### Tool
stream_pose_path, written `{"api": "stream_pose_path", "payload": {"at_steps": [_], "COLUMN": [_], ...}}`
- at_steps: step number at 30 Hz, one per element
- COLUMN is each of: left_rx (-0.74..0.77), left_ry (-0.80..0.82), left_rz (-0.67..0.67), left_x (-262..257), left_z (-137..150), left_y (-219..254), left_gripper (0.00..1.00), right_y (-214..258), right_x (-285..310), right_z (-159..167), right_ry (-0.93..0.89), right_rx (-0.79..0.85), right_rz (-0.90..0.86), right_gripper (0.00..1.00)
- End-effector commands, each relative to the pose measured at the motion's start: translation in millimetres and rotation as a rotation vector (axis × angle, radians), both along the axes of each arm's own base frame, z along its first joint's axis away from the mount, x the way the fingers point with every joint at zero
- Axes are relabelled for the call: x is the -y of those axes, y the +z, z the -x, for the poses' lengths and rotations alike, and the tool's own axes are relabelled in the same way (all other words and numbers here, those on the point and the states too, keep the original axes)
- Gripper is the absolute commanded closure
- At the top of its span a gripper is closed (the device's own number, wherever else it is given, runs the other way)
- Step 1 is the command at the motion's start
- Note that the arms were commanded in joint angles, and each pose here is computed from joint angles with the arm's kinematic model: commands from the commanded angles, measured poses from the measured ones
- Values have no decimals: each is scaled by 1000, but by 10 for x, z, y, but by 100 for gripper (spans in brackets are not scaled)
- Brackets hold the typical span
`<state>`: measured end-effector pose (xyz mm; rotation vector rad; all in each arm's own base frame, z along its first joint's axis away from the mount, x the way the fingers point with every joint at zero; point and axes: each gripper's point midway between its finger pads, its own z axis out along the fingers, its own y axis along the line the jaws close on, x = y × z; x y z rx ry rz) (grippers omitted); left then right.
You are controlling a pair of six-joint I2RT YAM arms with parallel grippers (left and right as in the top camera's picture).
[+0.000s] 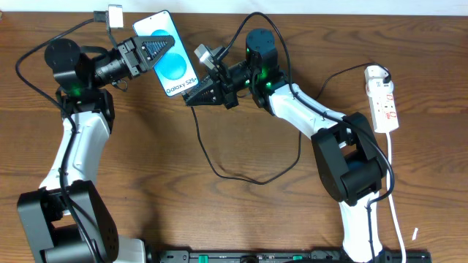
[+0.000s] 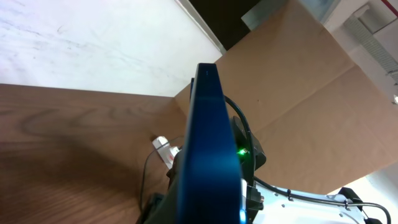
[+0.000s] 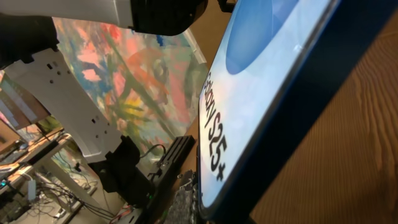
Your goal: Plug charger to phone and switch on socket
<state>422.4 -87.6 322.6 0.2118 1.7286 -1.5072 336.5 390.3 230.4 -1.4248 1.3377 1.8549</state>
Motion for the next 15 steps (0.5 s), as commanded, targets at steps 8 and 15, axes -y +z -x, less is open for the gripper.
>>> {"api": "stream_pose_path", "payload": {"at_steps": [8, 15], "left_rx": [45, 45], "left_ry": [-22, -22], "left_rz": [-13, -14], "left_x": [18, 18], "left_z": [82, 82], "left_y": [132, 132], "left_gripper": [93, 93], "right_y": [-1, -1], "right_x": [46, 53], "right_z": [-38, -45], "right_ry": [0, -1], "right_rx": [0, -7], "right_rz": [0, 4], "right_gripper": [99, 99]}}
